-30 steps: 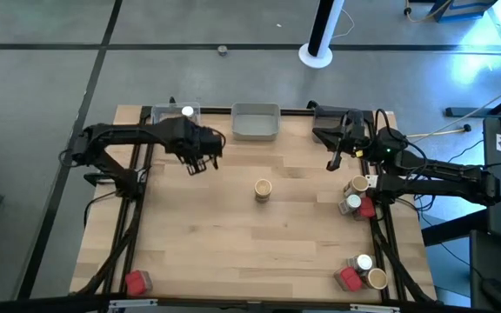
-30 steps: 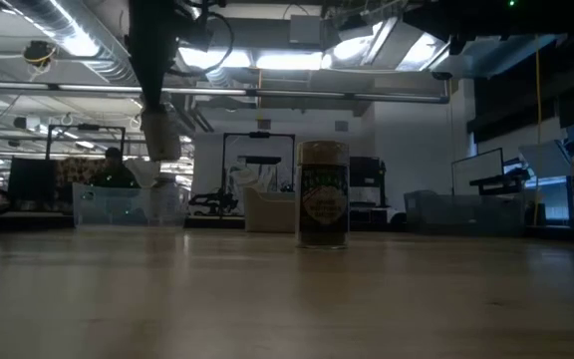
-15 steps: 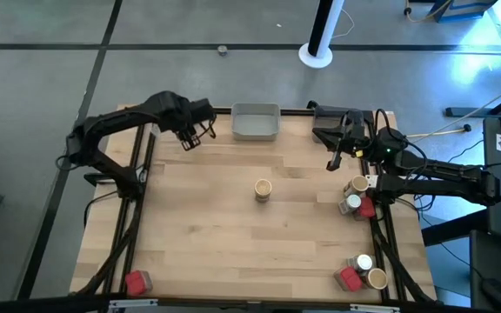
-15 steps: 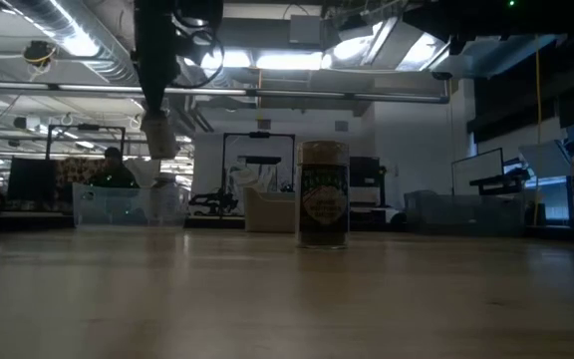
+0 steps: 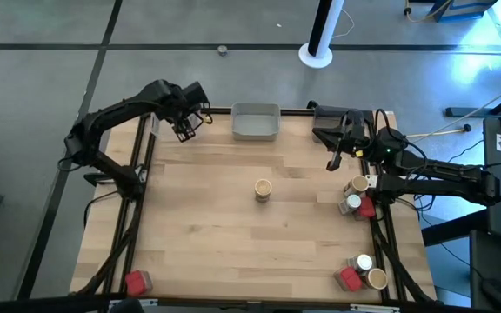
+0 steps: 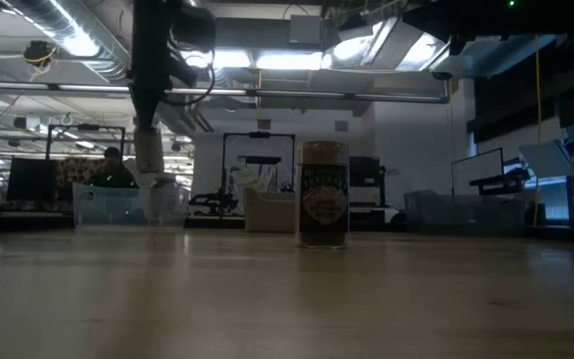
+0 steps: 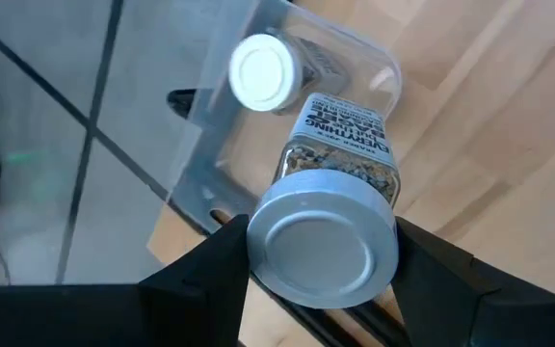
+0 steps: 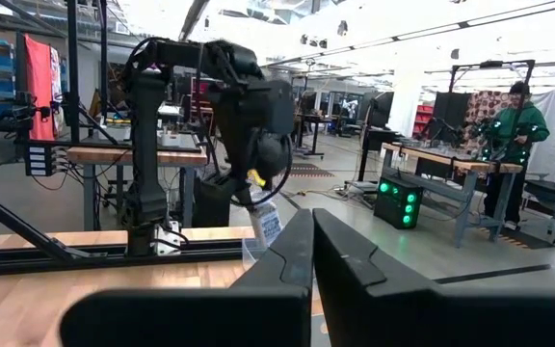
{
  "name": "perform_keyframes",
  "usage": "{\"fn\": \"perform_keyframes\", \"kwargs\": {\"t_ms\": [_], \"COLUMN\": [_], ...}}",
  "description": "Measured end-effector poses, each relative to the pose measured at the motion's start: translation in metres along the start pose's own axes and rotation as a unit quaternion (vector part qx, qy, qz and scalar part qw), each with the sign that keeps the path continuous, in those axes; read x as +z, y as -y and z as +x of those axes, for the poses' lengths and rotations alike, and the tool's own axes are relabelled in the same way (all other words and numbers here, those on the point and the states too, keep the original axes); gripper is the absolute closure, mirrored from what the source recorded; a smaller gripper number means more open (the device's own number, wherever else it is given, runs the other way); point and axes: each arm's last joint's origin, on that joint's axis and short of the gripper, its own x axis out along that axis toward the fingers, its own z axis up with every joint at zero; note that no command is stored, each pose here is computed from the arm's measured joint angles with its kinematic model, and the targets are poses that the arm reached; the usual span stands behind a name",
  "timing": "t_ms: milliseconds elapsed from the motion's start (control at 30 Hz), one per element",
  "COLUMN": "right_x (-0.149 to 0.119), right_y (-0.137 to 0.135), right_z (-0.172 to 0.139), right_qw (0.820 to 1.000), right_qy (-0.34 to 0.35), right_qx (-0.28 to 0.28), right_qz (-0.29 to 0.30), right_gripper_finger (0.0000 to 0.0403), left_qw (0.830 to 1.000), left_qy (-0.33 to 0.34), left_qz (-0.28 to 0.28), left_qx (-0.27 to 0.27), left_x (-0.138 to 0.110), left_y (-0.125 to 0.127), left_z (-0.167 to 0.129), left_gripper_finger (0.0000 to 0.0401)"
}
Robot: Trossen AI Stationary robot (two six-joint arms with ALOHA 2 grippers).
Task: Sort spices by type
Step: Put the white seasoning bottle into the transparent bin
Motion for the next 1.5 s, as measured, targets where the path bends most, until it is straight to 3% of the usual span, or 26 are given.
{"fn": "perform_keyframes", "kwargs": {"t_ms": [400, 833, 1500], "right_x": [0.000, 0.000, 0.000], "right_y": [0.000, 0.000, 0.000], "right_z": [0.000, 0.000, 0.000], "right_qw": [1.000, 1.000, 1.000], "right_qy": [0.000, 0.000, 0.000], "right_qx": [0.000, 0.000, -0.004], "right_qz": [0.000, 0.000, -0.005], "right_gripper_finger": [0.0391, 0.0391, 0.0391], "left_qw": [1.000, 0.999, 0.999], "left_qy": [-0.012, 0.000, 0.016], "left_qz": [0.020, 0.018, -0.016], "left_qx": [0.001, -0.042, -0.045], "left_x": [-0.002, -0.008, -0.007], "left_y": [0.002, 0.012, 0.016], "left_z": [0.044, 0.080, 0.089], "left_gripper_finger": [0.0206, 0.0205, 0.0164]}}
